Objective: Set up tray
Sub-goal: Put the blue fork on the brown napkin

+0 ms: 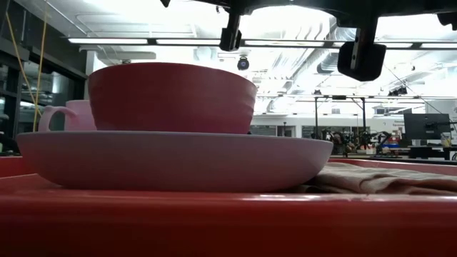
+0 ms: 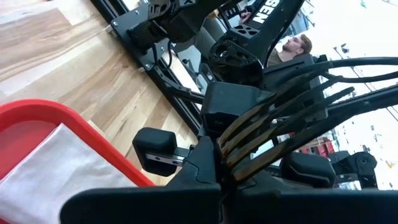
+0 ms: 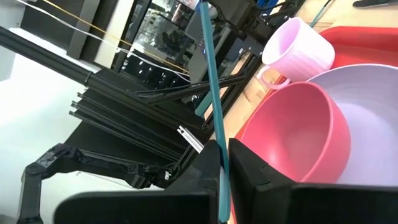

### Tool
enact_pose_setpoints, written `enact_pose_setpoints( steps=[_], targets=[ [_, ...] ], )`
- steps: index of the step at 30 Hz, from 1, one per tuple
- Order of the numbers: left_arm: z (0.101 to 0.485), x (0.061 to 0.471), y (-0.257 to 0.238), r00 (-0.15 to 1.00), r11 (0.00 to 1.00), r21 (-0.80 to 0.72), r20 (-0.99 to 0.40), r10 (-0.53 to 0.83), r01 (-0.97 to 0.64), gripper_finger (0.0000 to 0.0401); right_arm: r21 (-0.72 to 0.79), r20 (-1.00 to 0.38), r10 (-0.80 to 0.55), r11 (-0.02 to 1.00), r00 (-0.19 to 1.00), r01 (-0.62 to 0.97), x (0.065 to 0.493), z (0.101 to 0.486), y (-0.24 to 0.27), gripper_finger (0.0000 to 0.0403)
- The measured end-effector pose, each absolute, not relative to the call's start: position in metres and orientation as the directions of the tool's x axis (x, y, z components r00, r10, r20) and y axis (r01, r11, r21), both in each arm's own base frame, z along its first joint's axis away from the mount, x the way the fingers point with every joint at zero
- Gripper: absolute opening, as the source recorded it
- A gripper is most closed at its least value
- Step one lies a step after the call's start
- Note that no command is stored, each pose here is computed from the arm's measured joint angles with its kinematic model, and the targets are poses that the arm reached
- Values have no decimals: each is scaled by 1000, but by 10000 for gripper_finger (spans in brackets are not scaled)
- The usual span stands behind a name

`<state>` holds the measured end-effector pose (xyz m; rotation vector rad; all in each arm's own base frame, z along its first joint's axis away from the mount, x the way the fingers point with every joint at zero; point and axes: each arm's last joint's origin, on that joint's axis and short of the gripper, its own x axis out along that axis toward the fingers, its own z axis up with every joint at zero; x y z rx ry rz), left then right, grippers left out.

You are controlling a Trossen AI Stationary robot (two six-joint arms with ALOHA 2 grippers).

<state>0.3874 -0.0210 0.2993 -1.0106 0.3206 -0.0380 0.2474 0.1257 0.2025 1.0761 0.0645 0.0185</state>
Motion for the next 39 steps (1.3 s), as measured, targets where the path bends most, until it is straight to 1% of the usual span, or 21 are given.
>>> enact_pose_setpoints(
  steps=[3,11,17,21,33,39],
  targets=[
    [299,387,-21,951,535,-837,-246,-184,-113,24,889,-43,47,458,998,17,247,203,126,1],
    [298,387,-22,947,546,-829,-259,-187,-119,96,899,-28,33,437,999,11,248,204,125,1],
    [298,387,-22,950,543,-833,-248,-190,-109,128,898,-33,32,439,999,15,248,204,125,1],
    [300,388,-22,950,537,-839,-229,-214,-81,141,899,-60,35,437,998,39,247,201,126,1],
    [301,388,-23,946,533,-844,-217,-240,-59,167,897,-58,-6,439,998,55,241,201,135,0],
    [300,387,-25,933,528,-848,-229,-279,-50,177,897,-56,-28,437,998,62,239,201,137,0]
  ],
)
